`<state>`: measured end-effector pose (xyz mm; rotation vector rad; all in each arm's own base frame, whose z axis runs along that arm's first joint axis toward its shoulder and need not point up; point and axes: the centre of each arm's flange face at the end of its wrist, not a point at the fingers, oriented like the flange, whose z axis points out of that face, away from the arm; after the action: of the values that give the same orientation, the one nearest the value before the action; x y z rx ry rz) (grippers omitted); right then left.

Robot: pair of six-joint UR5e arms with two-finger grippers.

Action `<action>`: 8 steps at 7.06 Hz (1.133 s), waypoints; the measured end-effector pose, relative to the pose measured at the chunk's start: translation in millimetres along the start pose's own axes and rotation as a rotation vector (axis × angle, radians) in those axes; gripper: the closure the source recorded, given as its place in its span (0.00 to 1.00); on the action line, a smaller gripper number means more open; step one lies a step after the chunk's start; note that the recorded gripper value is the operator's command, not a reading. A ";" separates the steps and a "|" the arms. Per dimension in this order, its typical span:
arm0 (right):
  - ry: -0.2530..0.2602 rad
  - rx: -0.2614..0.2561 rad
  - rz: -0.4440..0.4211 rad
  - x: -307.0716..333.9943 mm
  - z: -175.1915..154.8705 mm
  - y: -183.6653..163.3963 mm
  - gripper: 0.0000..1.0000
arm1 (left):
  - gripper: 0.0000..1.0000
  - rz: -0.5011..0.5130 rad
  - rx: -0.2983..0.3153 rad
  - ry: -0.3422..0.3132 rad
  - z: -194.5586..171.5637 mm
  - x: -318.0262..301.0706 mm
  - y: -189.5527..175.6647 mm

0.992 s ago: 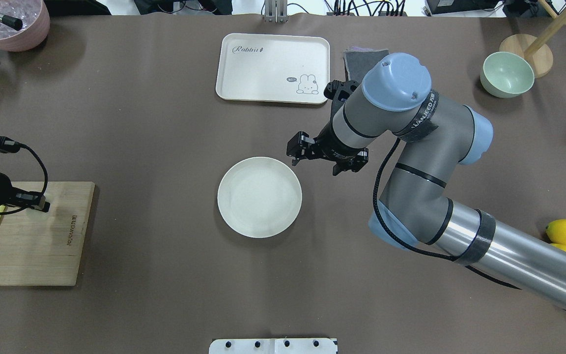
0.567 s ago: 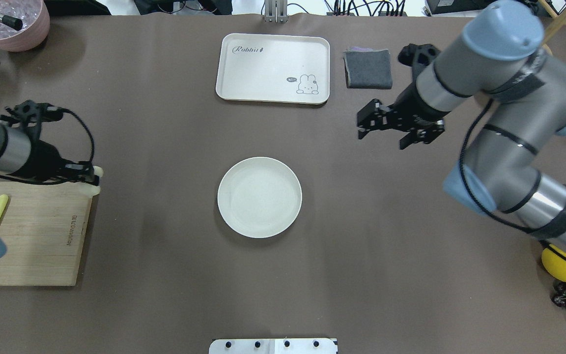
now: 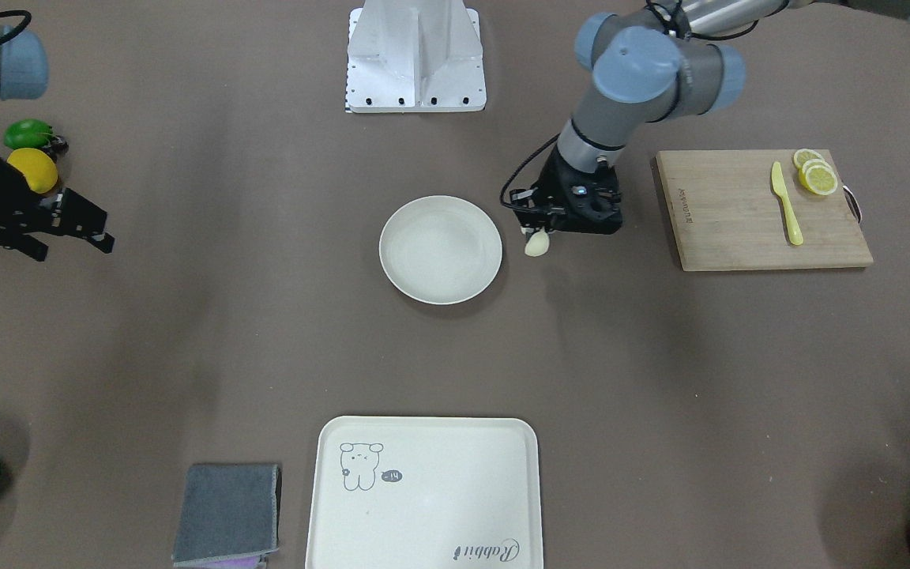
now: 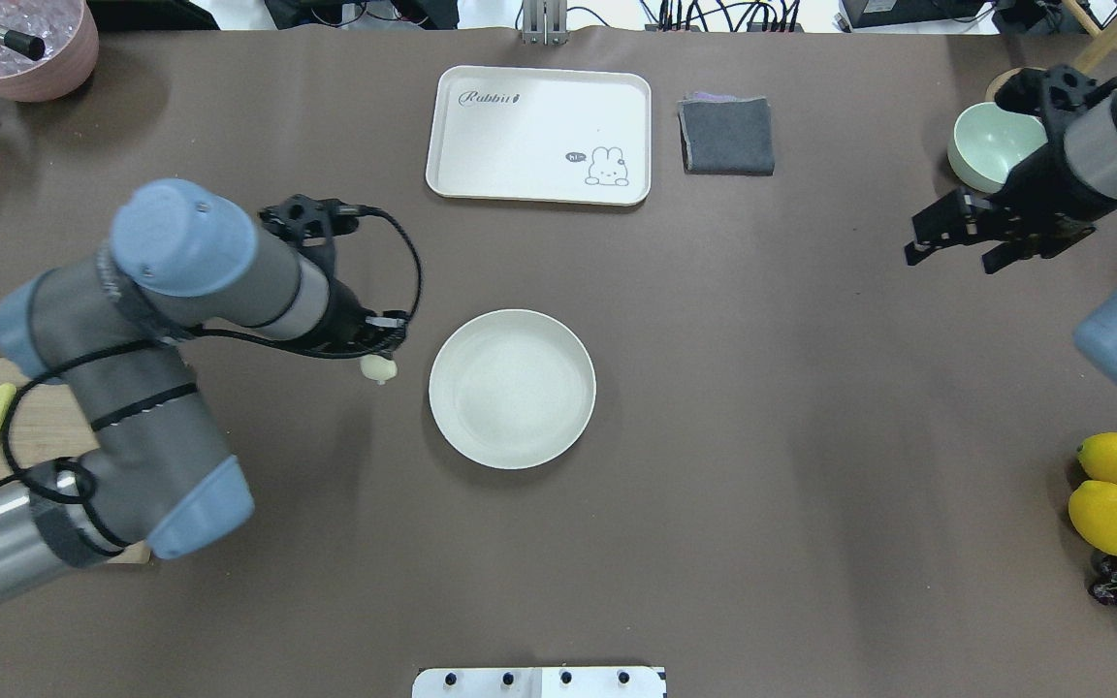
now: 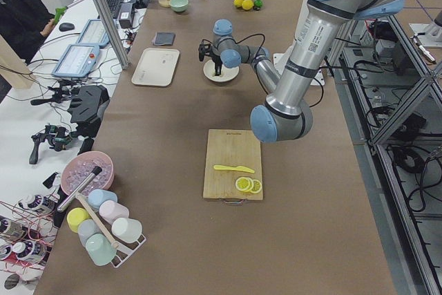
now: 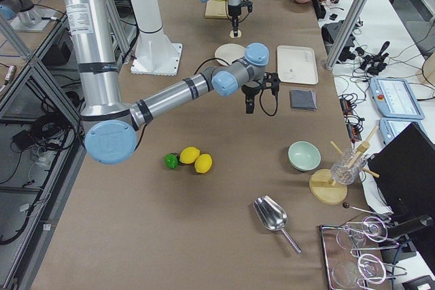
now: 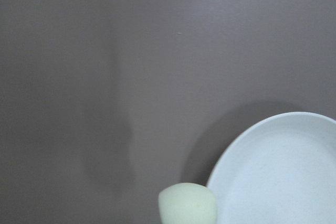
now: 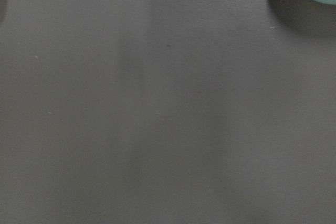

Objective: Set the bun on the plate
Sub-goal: 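Carry the pale bun with the left gripper over the plate while the right arm withdraws, then lower the bun onto the plate and open the left gripper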

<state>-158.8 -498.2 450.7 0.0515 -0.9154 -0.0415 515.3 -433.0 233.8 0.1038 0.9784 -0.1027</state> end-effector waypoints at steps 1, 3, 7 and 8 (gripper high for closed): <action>0.022 0.000 -0.031 42.1 -6.4 11.8 0.01 | 1.00 -0.017 0.014 -0.008 17.2 37.4 7.9; 0.041 -0.003 -0.047 79.3 -11.8 27.0 0.01 | 0.91 -0.024 0.054 -0.017 48.5 82.5 15.4; 0.044 -0.005 -0.048 85.9 -11.9 31.5 0.01 | 0.39 -0.021 0.053 -0.041 71.9 70.2 21.6; 0.043 -0.005 -0.048 85.5 -12.0 31.5 0.01 | 0.31 -0.020 0.052 -0.044 72.6 68.4 22.0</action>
<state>-96.8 -471.3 513.0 0.0693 -0.8706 -0.0875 615.7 -423.7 218.1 0.1392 0.9334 -0.1484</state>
